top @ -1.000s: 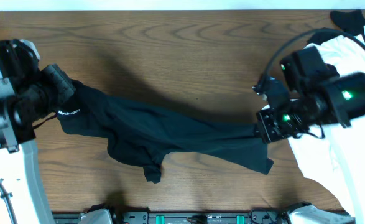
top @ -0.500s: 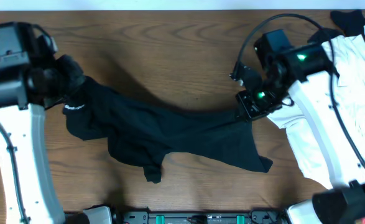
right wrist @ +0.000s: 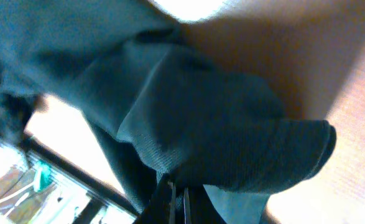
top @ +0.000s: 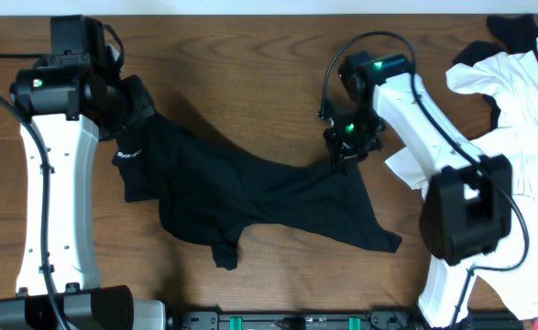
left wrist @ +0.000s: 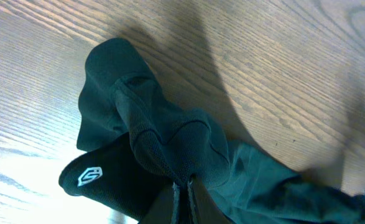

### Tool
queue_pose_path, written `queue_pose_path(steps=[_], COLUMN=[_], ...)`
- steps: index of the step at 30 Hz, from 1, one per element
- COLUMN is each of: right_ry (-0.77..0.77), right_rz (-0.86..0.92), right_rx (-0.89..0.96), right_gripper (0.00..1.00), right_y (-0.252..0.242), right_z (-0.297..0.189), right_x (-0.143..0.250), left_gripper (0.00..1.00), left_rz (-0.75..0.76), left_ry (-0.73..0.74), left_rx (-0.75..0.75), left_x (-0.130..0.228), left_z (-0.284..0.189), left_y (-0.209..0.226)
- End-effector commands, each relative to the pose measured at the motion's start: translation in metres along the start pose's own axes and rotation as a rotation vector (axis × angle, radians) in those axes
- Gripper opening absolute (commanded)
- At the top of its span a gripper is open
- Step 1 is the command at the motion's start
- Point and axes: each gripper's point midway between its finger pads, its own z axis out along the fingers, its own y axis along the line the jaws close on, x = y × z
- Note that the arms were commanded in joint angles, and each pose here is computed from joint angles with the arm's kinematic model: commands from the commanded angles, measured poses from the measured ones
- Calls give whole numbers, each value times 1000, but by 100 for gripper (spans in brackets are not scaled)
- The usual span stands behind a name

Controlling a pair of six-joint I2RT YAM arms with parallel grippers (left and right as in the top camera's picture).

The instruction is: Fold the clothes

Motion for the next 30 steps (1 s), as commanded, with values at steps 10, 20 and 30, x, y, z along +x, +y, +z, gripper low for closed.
queue_pose_path(steps=[10,20,30], right_ry=[-130,-36,-183], right_rz=[35,54,40], right_rx=[46,55,61], right_gripper=[28,27,29], right_y=[-22,-21,-10], right_z=[20,9,-47], right_x=[-50,-17,-9], left_gripper=[6,6,6], left_rz=[16,16,16], left_ry=[12,11,12], left_rx=[-63,-63,-63], left_x=[2,2,2], left_z=[9,9,9], left_y=[10,10,10])
